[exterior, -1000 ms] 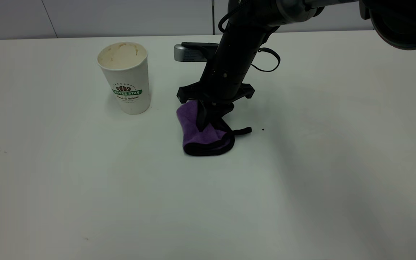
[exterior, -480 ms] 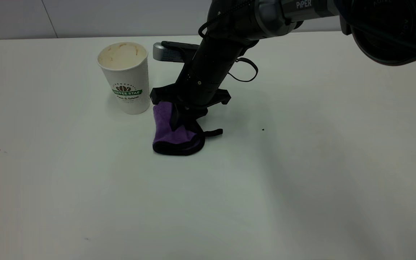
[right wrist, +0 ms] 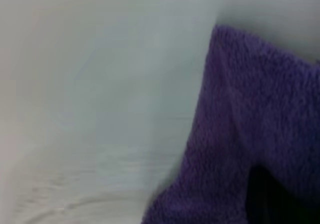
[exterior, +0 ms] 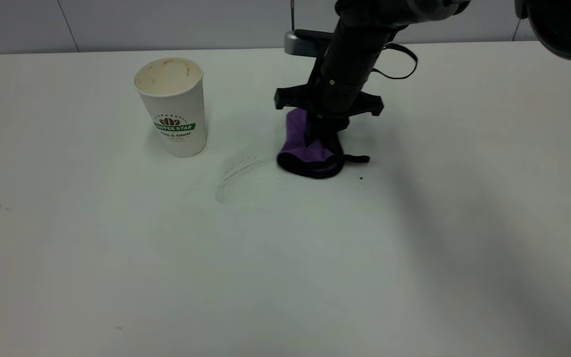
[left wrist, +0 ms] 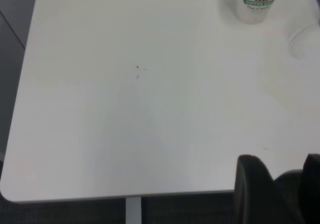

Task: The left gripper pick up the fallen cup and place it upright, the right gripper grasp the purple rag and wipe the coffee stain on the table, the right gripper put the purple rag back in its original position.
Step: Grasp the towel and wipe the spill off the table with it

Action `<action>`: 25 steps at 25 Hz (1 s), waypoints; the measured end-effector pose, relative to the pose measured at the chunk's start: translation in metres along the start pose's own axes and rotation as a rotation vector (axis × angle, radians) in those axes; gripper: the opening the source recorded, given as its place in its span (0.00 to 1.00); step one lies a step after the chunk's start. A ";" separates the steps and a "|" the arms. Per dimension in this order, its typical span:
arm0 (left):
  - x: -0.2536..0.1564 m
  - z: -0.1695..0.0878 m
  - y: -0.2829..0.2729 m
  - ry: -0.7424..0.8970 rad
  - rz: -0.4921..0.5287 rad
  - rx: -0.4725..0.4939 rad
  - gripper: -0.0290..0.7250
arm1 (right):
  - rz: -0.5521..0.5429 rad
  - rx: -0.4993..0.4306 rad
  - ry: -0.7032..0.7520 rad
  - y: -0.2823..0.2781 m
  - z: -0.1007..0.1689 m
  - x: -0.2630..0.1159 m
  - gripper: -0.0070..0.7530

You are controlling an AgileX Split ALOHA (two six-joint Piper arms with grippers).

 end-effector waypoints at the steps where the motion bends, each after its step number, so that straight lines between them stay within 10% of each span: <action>1: 0.000 0.000 0.000 0.000 0.000 0.000 0.38 | 0.018 -0.006 -0.001 -0.003 -0.004 -0.001 0.08; 25: 0.000 0.000 0.000 0.000 0.000 0.000 0.38 | 0.059 0.070 -0.387 0.014 0.155 -0.059 0.08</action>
Point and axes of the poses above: a point on each arm's last joint axis where the gripper is mounted, y pointing out along that axis toward the gripper, z along the wrist's bending axis when the last joint is at zero, x = y × z, the point moved 8 cm from there along y, pointing out along that axis toward the gripper, and after that the axes turned 5 degrees about -y, right-handed, at the moved point
